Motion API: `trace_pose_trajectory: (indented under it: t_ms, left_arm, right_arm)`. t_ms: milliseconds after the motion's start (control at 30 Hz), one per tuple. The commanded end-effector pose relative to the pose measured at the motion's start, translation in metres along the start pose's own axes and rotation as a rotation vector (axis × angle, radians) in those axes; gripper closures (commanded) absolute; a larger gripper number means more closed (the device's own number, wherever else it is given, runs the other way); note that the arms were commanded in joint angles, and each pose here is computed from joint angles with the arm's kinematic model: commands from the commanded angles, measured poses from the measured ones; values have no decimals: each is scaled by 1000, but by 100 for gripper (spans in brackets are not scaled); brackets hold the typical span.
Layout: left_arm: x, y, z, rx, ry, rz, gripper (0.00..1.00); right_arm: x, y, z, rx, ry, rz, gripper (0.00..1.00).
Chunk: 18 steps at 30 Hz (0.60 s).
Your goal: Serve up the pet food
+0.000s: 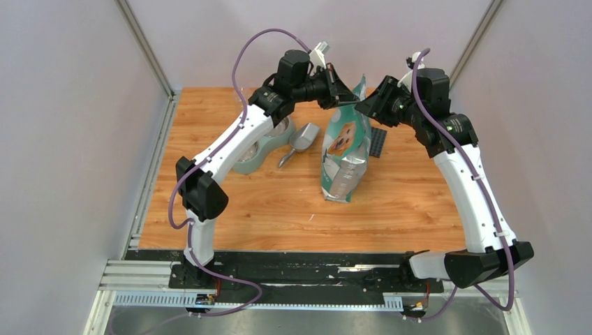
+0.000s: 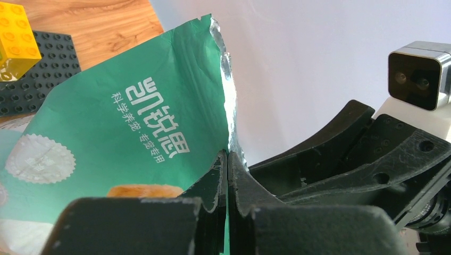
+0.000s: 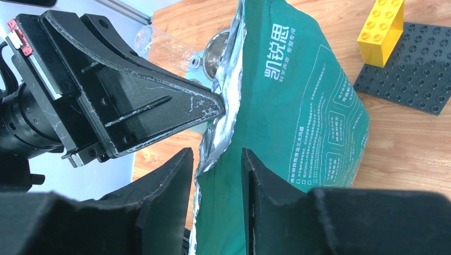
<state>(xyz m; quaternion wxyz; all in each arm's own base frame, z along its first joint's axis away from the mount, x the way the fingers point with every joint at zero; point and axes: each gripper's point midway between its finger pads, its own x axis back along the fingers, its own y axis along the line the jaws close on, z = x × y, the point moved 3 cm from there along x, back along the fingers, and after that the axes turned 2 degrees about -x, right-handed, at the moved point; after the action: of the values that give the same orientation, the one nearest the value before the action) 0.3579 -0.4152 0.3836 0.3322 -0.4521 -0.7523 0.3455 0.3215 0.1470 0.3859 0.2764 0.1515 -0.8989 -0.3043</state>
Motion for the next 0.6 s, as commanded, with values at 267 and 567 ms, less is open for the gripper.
trace_pose_trajectory:
  t_ms: [267,567]
  left_arm:
    - [9,-39,-2,-39,-3,131,100]
    - [15,-38,-2,-93,-28,122,100]
  right_arm:
    - [-10,-6,1,37,1,-5,100]
    - [-13,-26,2,52,-47,86,100]
